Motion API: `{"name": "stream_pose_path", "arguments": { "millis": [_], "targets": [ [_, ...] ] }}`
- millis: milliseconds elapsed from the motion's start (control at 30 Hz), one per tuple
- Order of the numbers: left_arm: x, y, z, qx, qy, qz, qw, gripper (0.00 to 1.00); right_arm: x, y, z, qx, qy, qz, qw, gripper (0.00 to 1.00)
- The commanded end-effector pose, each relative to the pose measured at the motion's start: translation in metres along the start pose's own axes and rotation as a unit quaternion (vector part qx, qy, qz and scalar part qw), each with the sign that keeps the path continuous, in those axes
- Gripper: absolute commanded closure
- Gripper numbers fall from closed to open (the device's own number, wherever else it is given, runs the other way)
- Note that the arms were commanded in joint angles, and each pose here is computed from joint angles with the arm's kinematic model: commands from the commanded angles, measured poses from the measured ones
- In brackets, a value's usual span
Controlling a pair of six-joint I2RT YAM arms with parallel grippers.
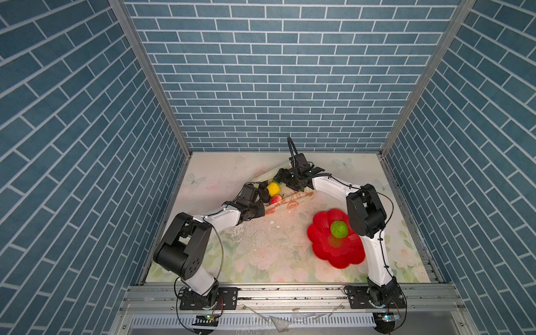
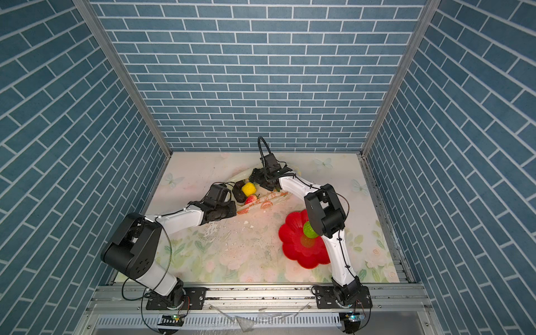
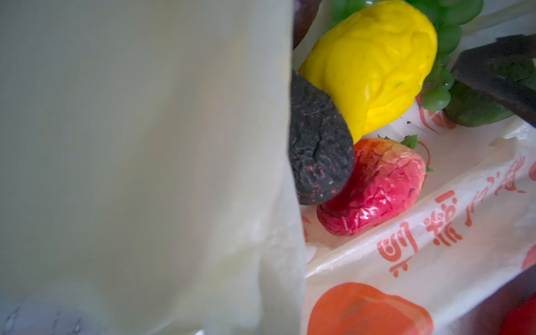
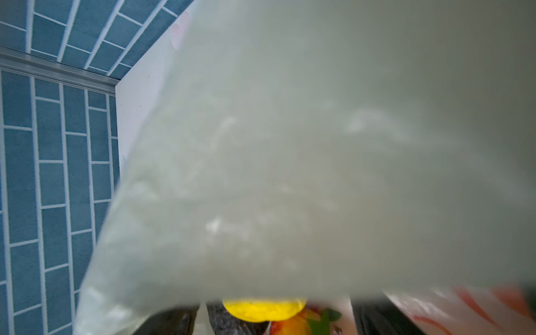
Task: Take fruits out of the plastic bag
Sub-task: Pick up the fruit from the plastic bag.
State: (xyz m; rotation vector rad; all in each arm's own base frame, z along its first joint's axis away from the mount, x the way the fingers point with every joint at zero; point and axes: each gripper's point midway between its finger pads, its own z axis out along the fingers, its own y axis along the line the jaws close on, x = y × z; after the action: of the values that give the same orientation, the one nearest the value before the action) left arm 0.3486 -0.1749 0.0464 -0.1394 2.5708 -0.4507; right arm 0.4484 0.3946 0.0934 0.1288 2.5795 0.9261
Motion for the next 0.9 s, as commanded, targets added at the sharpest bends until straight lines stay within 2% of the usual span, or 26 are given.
{"name": "stream_pose_path", "arguments": {
  "millis": [0, 500, 733, 867],
  "targets": [
    [0.002, -0.003, -0.003, 0.005, -0.001, 0.002, 1.000, 0.90, 0.005, 0.013, 0.013, -0.009, 0.006, 0.016, 1.000, 0.18],
    [0.004, 0.000, -0.005, 0.000, -0.004, 0.001, 1.000, 0.90, 0.032, -0.005, 0.047, 0.027, 0.042, 0.020, 0.999, 0.19],
    [0.003, 0.001, -0.008, -0.004, -0.007, 0.003, 1.000, 0.90, 0.032, -0.002, 0.047, 0.019, 0.041, 0.016, 0.999, 0.31],
    [0.004, 0.003, -0.007, -0.007, -0.006, 0.004, 1.000, 0.89, 0.026, 0.004, 0.037, 0.017, 0.031, -0.001, 0.999, 0.33]
  ]
}}
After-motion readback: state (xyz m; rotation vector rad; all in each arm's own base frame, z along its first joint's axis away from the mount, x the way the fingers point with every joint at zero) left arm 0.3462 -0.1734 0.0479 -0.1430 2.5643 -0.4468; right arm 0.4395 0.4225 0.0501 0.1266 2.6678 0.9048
